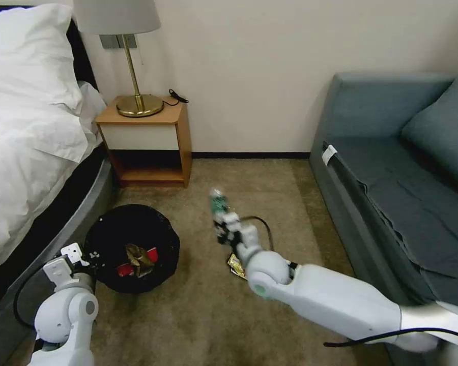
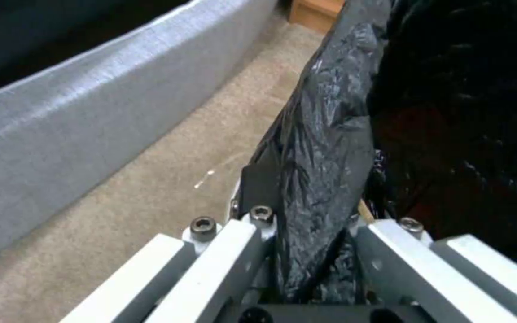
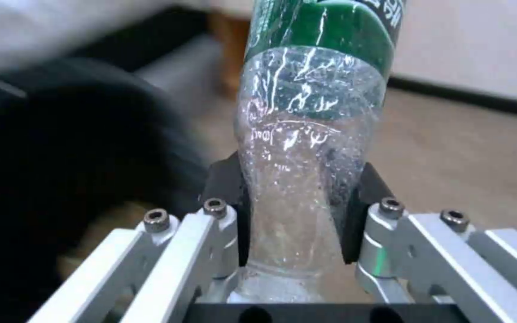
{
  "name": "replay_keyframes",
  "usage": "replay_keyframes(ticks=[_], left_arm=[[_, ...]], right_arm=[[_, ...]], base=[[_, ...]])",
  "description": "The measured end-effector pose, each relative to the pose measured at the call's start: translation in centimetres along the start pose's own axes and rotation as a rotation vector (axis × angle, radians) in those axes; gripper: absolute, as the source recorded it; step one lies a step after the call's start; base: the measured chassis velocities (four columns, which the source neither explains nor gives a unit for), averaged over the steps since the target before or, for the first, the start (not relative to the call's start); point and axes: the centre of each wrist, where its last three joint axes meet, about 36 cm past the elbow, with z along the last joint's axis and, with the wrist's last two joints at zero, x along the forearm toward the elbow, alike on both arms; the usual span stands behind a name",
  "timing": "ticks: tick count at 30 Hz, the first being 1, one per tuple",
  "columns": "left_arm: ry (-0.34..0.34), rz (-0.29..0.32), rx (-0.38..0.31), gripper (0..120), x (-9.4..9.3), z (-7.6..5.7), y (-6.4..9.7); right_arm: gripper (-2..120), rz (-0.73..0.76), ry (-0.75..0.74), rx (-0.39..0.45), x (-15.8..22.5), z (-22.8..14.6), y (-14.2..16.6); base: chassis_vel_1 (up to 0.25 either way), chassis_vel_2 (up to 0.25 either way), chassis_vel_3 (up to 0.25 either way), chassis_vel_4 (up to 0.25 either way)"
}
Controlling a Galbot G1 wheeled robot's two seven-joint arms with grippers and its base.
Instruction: Pick up the trash bin, then pick up the garbage on the floor and place it into the trash bin.
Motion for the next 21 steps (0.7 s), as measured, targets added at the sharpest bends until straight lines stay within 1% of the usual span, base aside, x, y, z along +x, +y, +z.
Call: replay_keyframes(ticks=[1,2,3,5,6,7,8,11,12,15,17,18,19,21], left_arm=[[0.001,0.006,0.001,3,0.1,0.0,-0.2],[0.002,0.008,0.001,3,0.2,0.0,-0.4],[0.002,0.008,0.001,3,0.2,0.0,-0.4],[0.001,0.013,0.002,3,0.3,0.0,-0.6],[0.0,0.016,0.003,3,0.5,0.0,-0.7],[-0.001,0.018,0.004,3,0.7,0.0,-0.7],[-0.001,0.018,0.004,3,0.7,0.0,-0.7],[-0.004,0.021,0.005,3,1.1,-0.2,-0.7],[-0.006,0.023,0.006,3,1.2,-0.3,-0.7],[-0.008,0.023,0.008,3,1.3,-0.3,-0.7],[-0.009,0.022,0.01,3,1.4,-0.4,-0.6],[-0.008,0.02,0.01,3,1.4,-0.3,-0.5],[-0.008,0.02,0.01,3,1.4,-0.3,-0.5],[-0.007,0.018,0.01,3,1.5,-0.3,-0.5]], right_arm=[[25,-0.048,-0.016,-0.005,-0.2,-0.9,2.3],[25,-0.079,-0.017,-0.005,-0.4,-1.2,3.9],[25,-0.079,-0.017,-0.005,-0.4,-1.2,3.9],[25,-0.118,0.003,0.022,-0.9,-0.6,6.2],[25,-0.124,0.026,0.049,-1.5,0.7,7.0],[25,-0.119,0.045,0.074,-2.0,1.9,7.3],[25,-0.119,0.045,0.074,-2.0,1.9,7.3],[25,-0.097,0.095,0.13,-3.2,5.0,7.5],[25,-0.095,0.112,0.139,-3.3,5.8,7.6],[25,-0.097,0.127,0.143,-3.4,6.6,7.9],[32,-0.095,0.136,0.149,-3.7,7.2,8.2],[39,-0.087,0.139,0.155,-4.0,7.6,8.3],[39,-0.087,0.139,0.155,-4.0,7.6,8.3],[45,-0.082,0.136,0.157,-4.3,7.6,8.3]], base=[[0.0,0.0,0.0,0.0],[0.0,0.0,0.0,0.0],[0.0,0.0,0.0,0.0],[0.0,0.0,0.0,0.0],[0.0,0.0,0.0,0.0],[0.0,0.0,0.0,0.0],[0.0,0.0,0.0,0.0],[0.0,0.0,0.0,0.0],[0.0,0.0,0.0,0.0],[0.0,0.0,0.0,0.0],[0.0,0.0,0.0,0.0],[0.0,0.0,0.0,0.0],[0.0,0.0,0.0,0.0],[0.0,0.0,0.0,0.0]])
